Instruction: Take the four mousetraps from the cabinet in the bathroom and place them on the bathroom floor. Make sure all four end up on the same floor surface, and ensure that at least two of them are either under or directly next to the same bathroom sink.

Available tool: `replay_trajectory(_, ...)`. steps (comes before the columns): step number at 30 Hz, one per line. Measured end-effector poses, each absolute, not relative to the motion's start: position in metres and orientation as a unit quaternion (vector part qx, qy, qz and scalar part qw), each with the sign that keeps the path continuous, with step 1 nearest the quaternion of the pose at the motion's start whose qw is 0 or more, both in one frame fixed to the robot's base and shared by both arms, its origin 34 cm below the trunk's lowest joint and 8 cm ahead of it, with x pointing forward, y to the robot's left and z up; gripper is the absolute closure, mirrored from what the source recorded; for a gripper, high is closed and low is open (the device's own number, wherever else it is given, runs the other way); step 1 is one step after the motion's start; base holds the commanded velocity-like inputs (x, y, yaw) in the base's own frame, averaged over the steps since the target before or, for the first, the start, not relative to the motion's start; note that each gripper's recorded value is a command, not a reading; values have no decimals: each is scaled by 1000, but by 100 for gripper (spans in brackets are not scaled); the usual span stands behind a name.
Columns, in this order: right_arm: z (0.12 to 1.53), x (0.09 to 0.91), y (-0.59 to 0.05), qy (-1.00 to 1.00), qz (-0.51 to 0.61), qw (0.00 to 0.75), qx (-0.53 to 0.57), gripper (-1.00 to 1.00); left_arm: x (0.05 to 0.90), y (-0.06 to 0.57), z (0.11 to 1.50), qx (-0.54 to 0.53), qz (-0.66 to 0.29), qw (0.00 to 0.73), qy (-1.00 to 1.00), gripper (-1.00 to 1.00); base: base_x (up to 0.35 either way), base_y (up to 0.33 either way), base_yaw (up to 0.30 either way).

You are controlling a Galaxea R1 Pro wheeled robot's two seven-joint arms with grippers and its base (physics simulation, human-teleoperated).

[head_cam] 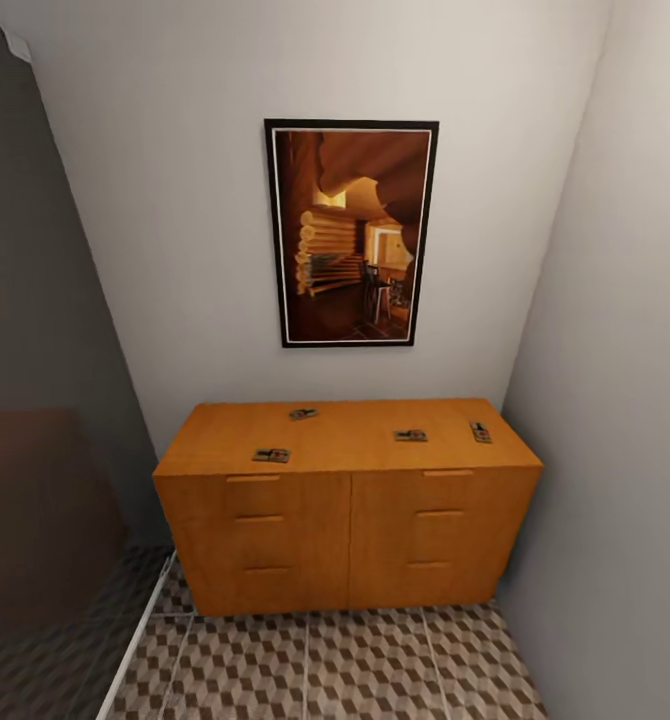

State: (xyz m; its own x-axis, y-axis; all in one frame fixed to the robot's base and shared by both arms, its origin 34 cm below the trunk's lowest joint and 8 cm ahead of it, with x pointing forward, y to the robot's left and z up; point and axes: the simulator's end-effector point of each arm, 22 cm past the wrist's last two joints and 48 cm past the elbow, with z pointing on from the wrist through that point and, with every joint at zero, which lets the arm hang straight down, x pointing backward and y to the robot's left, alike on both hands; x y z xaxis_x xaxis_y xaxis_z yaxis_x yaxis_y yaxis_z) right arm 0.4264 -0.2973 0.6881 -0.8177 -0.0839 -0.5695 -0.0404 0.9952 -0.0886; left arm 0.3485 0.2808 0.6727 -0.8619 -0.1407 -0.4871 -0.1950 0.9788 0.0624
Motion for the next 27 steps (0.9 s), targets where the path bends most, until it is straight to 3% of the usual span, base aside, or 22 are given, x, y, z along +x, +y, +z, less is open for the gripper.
replay_trajectory(27,688,426,-297,953,-36,300,-33,-100,349,281,673,-89,54,249,963,-100,0,0,26)
